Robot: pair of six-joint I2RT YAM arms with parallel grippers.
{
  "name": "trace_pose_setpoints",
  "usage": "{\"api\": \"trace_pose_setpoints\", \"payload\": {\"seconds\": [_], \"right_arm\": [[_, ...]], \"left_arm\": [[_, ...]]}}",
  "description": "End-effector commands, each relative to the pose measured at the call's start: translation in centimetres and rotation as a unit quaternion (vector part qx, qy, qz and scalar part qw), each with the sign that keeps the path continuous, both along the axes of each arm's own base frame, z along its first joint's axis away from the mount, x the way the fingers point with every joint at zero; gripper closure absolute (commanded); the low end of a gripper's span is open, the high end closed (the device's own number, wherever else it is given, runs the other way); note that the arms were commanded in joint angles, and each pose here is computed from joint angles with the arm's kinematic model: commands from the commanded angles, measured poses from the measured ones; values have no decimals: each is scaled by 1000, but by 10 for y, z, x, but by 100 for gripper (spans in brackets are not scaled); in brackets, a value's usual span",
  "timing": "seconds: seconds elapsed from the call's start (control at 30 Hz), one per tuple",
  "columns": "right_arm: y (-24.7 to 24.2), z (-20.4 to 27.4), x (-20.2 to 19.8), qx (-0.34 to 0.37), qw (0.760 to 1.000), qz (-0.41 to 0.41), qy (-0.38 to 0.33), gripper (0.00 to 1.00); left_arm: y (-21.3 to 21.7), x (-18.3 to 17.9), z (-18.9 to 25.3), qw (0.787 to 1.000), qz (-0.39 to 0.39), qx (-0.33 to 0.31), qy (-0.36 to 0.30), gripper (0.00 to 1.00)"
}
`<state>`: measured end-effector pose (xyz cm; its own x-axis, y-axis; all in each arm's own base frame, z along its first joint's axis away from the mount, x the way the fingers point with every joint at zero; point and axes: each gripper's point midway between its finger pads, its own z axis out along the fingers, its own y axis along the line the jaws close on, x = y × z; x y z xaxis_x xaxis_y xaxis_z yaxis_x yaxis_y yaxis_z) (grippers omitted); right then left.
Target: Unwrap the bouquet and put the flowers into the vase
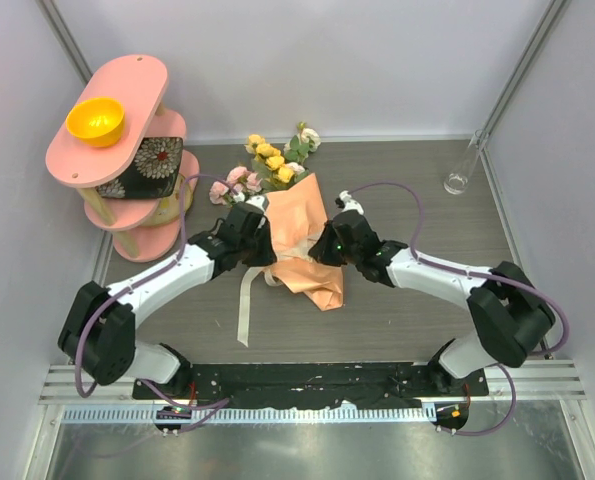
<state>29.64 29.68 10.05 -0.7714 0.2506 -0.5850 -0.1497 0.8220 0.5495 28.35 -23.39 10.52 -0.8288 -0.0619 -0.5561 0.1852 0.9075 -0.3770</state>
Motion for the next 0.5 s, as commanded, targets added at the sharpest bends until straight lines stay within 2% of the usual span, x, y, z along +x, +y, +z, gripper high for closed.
{"api": "trace_pose_setpoints", "payload": {"seconds": [0.0, 0.17, 0.47], "right_arm": [[-34, 22, 15, 9, 999, -39, -28, 98], [-65, 25, 25, 8, 997, -64, -33, 98], [-123, 13, 54, -42, 992, -120, -23, 98]], "left_arm": [[32, 6, 15, 995, 82, 12, -48, 100], [56, -7, 17, 989, 126, 7, -70, 100], [94, -32, 16, 979, 185, 9, -89, 100]]}}
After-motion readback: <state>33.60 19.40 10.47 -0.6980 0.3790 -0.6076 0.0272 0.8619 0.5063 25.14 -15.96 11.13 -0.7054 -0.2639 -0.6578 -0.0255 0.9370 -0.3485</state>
